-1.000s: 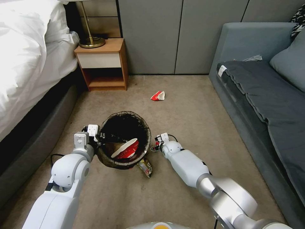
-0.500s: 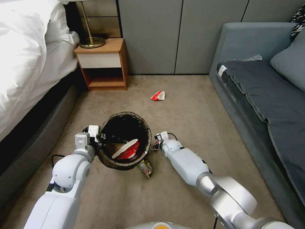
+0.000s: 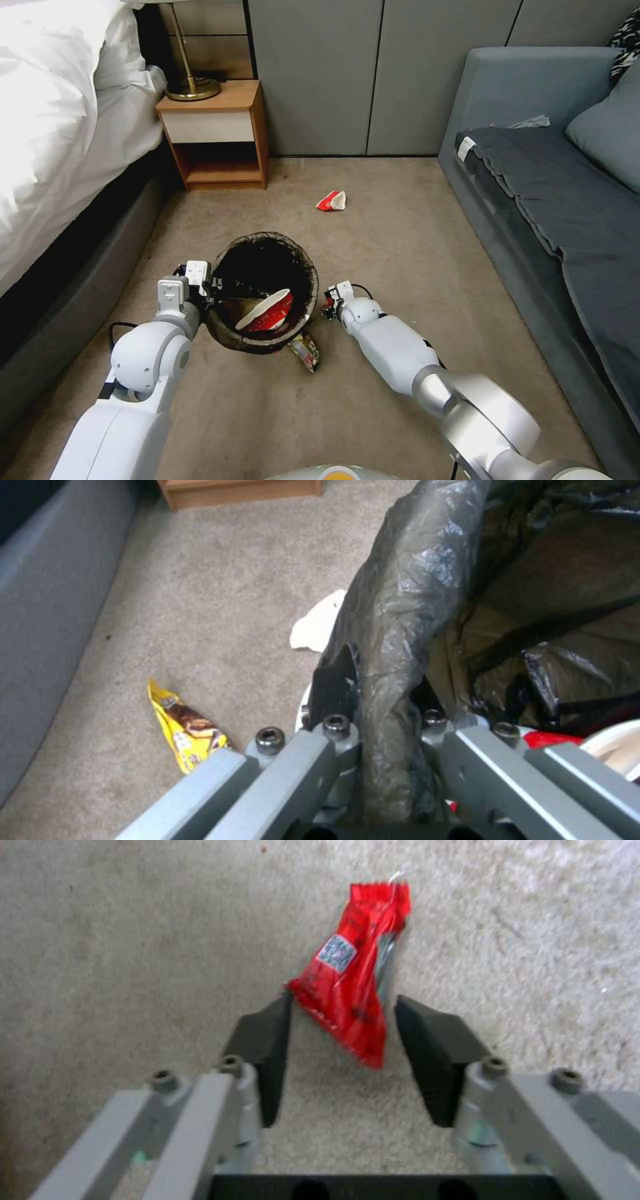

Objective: Pick up the trash bin, then pick up the garbage from the floor and place it into the trash bin.

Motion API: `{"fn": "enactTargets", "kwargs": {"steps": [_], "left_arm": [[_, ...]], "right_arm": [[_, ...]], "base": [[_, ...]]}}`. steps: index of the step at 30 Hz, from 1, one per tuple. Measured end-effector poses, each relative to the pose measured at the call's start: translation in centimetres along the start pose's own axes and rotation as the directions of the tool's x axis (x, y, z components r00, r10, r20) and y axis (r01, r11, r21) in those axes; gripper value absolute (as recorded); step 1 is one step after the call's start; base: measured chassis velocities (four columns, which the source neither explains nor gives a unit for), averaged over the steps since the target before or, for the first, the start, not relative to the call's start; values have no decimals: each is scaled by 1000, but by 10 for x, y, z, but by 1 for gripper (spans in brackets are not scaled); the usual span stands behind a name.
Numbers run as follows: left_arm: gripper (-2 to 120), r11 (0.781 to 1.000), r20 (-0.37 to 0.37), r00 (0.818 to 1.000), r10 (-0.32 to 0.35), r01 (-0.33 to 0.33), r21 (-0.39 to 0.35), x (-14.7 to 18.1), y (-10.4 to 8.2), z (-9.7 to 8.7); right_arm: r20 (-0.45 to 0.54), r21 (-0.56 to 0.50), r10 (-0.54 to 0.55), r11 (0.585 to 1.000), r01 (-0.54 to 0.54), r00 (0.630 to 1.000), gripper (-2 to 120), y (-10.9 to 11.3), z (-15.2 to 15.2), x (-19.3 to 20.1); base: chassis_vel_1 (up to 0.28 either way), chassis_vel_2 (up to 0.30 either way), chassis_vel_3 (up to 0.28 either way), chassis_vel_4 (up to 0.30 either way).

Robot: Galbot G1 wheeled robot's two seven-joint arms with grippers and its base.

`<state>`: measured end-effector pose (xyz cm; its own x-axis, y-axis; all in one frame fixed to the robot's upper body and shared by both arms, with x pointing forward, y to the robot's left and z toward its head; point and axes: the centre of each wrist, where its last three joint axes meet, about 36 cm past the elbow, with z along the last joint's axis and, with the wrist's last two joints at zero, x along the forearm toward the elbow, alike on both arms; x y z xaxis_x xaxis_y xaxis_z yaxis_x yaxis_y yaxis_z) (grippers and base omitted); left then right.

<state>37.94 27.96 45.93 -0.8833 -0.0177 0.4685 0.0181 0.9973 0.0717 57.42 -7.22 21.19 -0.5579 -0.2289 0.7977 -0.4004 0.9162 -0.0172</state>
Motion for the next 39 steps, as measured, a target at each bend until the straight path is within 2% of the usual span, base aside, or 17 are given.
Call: {"fn": "enactTargets", "kwargs": {"steps": [2, 3, 5, 6, 10, 23, 28, 32, 33, 35, 36, 37, 39], "left_arm": [[1, 1000, 1, 1000, 0, 0, 1, 0, 0, 0], [1, 1000, 1, 1000, 0, 0, 1, 0, 0, 0], [1, 1000, 1, 1000, 0, 0, 0, -1, -1, 1], [1, 1000, 1, 1000, 0, 0, 0, -1, -1, 1], [1, 1000, 0, 1000, 7, -7, 0, -1, -1, 1], [1, 1000, 3, 1000, 4, -4, -12, 0, 3, -1], [1, 1000, 9, 1000, 3, -3, -14, 0, 7, -5], [1, 1000, 33, 999, -11, 11, -15, 3, 14, -16], [1, 1000, 33, 999, -11, 11, -15, 3, 14, -16], [1, 1000, 45, 999, -18, 18, -16, 5, 16, -20], [1, 1000, 48, 999, -17, 18, -17, 6, 16, -21], [1, 1000, 48, 999, -17, 18, -17, 6, 16, -21], [0, 1000, 51, 998, -21, 22, -19, 6, 17, -22]], "right_arm": [[-3, 7, -1, 1000, 1, 1000, 28, 1, 2, 0], [-3, 7, -1, 1000, 1, 1000, 28, 1, 2, 0], [-4, 10, -2, 1000, 2, 1000, 18, 1, 3, -1], [-4, 10, -2, 1000, 2, 1000, 18, 1, 3, -1], [-4, 17, 0, 1000, 0, 1000, 0, 1, 3, -1], [-7, 34, 4, 999, -4, 1000, 0, 0, 3, -1], [2, 25, -17, 1000, 17, 1000, 0, 8, -9, 5], [58, 10, -60, 998, 59, 997, 0, 30, -51, 25], [58, 10, -60, 998, 59, 997, 0, 30, -51, 25], [117, 1, -77, 997, 78, 990, 0, 40, -88, 45], [148, -4, -82, 996, 84, 986, 0, 41, -104, 56], [148, -4, -82, 996, 84, 986, 0, 41, -104, 56], [222, -19, -68, 997, 74, 973, 0, 20, -135, 86]], "base": [[0, 0, 0, 0], [0, 0, 0, 0], [0, 0, 0, 0], [0, 0, 0, 0], [0, 0, 0, 0], [0, 0, 0, 0], [0, 0, 0, 0], [0, 0, 0, 0], [0, 0, 0, 0], [0, 0, 0, 0], [0, 0, 0, 0], [0, 0, 0, 0], [0, 0, 0, 0]]}}
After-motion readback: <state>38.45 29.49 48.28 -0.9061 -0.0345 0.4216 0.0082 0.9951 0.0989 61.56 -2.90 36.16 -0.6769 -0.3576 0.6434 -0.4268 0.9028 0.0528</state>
